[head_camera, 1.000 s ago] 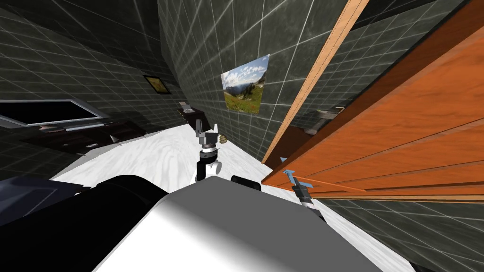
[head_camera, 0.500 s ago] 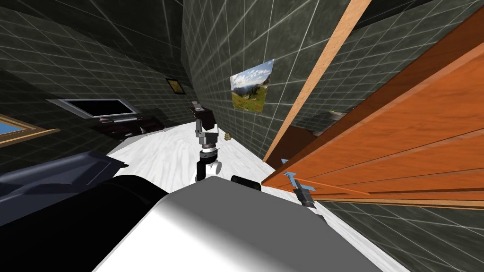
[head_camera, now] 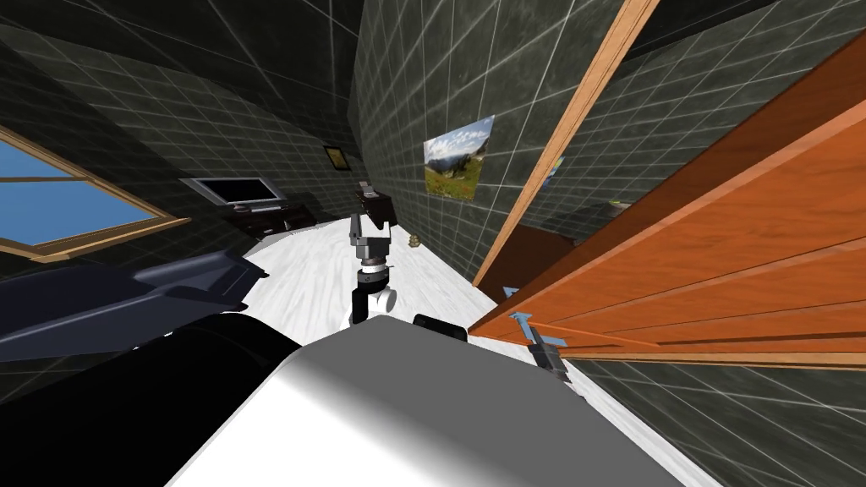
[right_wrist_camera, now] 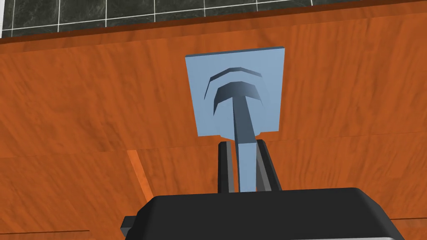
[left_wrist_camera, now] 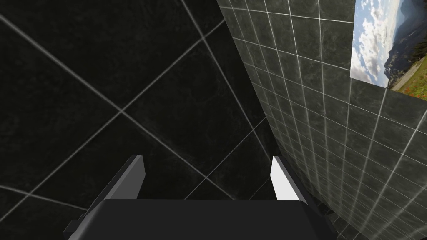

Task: Pull the door open

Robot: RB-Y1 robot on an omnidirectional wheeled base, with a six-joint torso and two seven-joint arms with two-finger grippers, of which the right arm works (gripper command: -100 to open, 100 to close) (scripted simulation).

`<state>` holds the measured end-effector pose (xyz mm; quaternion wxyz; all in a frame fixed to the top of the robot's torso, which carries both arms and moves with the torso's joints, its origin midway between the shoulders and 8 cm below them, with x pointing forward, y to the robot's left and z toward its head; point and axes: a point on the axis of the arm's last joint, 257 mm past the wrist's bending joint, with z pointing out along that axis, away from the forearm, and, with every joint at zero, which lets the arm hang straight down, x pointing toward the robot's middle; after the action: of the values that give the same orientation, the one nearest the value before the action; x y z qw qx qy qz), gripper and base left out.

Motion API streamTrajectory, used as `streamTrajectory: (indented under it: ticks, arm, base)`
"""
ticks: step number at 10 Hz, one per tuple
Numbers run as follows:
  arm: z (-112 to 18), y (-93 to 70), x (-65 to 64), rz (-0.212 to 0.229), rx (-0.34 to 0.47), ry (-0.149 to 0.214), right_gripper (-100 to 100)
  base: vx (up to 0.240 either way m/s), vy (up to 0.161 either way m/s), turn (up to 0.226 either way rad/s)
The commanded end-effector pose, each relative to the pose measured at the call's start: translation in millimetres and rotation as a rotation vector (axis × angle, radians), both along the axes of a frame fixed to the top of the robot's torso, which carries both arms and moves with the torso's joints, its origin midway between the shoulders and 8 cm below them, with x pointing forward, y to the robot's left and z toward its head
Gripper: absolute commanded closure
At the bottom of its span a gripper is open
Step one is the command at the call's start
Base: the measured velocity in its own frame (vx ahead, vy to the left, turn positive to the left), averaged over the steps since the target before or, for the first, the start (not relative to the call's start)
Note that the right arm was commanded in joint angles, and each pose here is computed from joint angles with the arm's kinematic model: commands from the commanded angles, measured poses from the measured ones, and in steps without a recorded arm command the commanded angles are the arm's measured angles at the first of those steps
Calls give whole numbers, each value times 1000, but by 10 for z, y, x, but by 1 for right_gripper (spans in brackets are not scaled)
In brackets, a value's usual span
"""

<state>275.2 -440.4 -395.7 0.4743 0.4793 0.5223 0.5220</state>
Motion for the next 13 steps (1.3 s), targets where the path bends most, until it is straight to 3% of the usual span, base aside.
streamTrajectory:
  ticks: [1,2,9,13]
  arm:
    - [-5,53,89,5,-3,-1,100]
    - [-14,48,81,4,-4,2,100]
    - [-10,383,531,33,-11,-6,100]
    - [-4,487,644,42,-11,-7,100]
  base:
    - [-178,-45,79]
    - [-185,-50,75]
    - [-221,-74,81]
    - [-124,-45,54]
